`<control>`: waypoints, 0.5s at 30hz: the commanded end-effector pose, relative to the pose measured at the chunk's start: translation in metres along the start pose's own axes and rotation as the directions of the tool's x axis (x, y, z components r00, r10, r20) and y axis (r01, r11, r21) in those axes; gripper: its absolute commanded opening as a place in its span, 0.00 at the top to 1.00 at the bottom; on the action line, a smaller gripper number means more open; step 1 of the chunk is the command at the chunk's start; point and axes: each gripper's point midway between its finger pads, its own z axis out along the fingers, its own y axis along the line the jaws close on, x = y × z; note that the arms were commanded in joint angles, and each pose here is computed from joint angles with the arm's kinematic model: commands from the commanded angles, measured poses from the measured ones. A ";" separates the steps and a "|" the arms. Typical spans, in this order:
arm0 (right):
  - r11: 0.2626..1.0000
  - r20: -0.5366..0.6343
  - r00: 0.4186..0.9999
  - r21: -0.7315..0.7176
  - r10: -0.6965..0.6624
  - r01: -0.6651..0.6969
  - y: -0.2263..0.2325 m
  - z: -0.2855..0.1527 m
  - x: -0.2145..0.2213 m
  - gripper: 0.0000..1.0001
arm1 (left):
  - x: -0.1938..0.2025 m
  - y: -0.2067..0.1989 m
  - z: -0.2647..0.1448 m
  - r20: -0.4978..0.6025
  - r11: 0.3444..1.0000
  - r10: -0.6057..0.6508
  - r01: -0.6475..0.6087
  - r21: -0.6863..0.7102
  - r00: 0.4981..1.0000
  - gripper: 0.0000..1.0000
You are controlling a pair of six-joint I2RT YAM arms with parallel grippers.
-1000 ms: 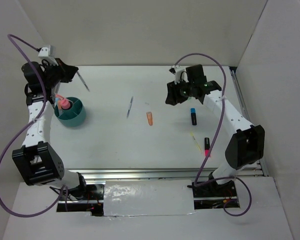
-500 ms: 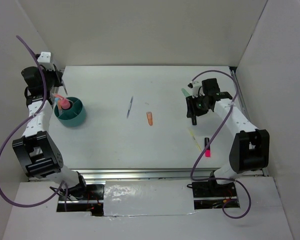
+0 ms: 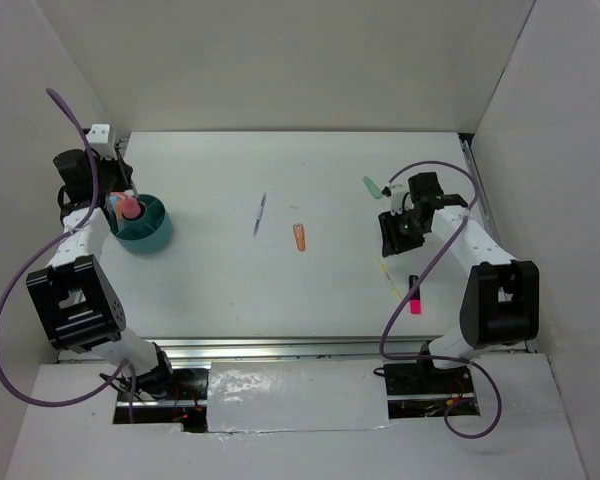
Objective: Sort the stationery into containers
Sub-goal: Place the pen in the storage box.
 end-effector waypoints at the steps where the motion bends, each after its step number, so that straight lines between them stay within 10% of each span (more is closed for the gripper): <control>1: 1.000 -0.042 0.999 -0.012 -0.013 0.012 0.006 -0.002 0.014 0.51 | -0.005 0.000 0.001 0.033 1.000 0.016 -0.017 0.017 0.999 0.74; 3: 1.000 -0.064 0.998 -0.014 -0.023 0.022 0.009 0.003 0.019 0.51 | -0.005 -0.001 0.002 0.031 1.000 0.010 -0.010 0.020 0.999 0.56; 15: 0.999 -0.246 0.969 -0.018 -0.039 0.035 0.028 0.026 0.066 0.53 | -0.035 -0.001 -0.005 0.083 1.000 0.015 -0.016 0.015 0.996 0.36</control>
